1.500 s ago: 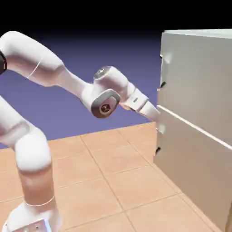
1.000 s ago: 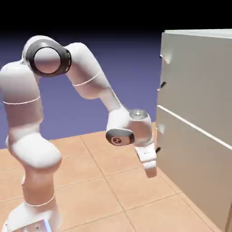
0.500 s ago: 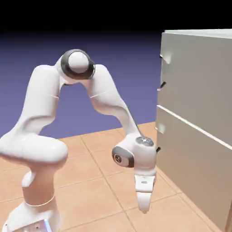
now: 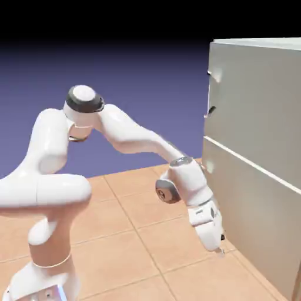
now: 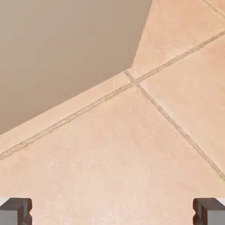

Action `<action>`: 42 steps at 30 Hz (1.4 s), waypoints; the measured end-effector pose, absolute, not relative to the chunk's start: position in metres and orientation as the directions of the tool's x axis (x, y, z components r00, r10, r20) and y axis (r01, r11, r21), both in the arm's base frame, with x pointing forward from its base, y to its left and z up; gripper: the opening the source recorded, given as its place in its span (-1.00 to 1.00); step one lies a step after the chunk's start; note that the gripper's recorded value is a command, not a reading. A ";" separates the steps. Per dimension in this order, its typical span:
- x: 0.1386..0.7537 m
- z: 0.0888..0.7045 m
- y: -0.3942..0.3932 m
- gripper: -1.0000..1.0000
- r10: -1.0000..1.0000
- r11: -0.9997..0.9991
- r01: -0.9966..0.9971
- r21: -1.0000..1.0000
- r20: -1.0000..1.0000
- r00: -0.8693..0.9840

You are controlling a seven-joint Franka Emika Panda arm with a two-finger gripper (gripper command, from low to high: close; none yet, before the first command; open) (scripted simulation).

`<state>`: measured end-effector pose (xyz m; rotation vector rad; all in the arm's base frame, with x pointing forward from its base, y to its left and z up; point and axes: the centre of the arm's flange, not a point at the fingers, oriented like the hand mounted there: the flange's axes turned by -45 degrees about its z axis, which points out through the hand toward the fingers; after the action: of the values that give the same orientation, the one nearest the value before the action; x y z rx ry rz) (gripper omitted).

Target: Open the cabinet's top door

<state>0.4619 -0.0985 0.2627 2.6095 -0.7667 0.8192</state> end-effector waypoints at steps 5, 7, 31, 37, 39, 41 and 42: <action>0.486 0.329 -0.046 0.00 -0.247 -0.876 -0.475 0.082 0.769 0.589; 0.493 0.356 -0.016 0.00 -0.180 -0.907 -0.416 0.069 0.828 0.531; 0.440 0.528 0.122 -1.00 -0.001 -0.998 0.068 -0.001 1.000 -0.001; 0.383 0.528 0.094 -1.00 0.000 -0.980 0.200 0.000 1.000 -0.001; 0.364 0.528 0.083 -1.00 0.000 -0.969 0.246 0.000 1.000 -0.001; 0.344 0.528 0.070 -1.00 0.000 -0.956 0.295 0.000 1.000 -0.001; 0.334 0.528 0.063 -1.00 0.000 -0.948 0.318 0.000 1.000 -0.001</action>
<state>0.3344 0.0628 0.5277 2.3665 0.3859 2.3680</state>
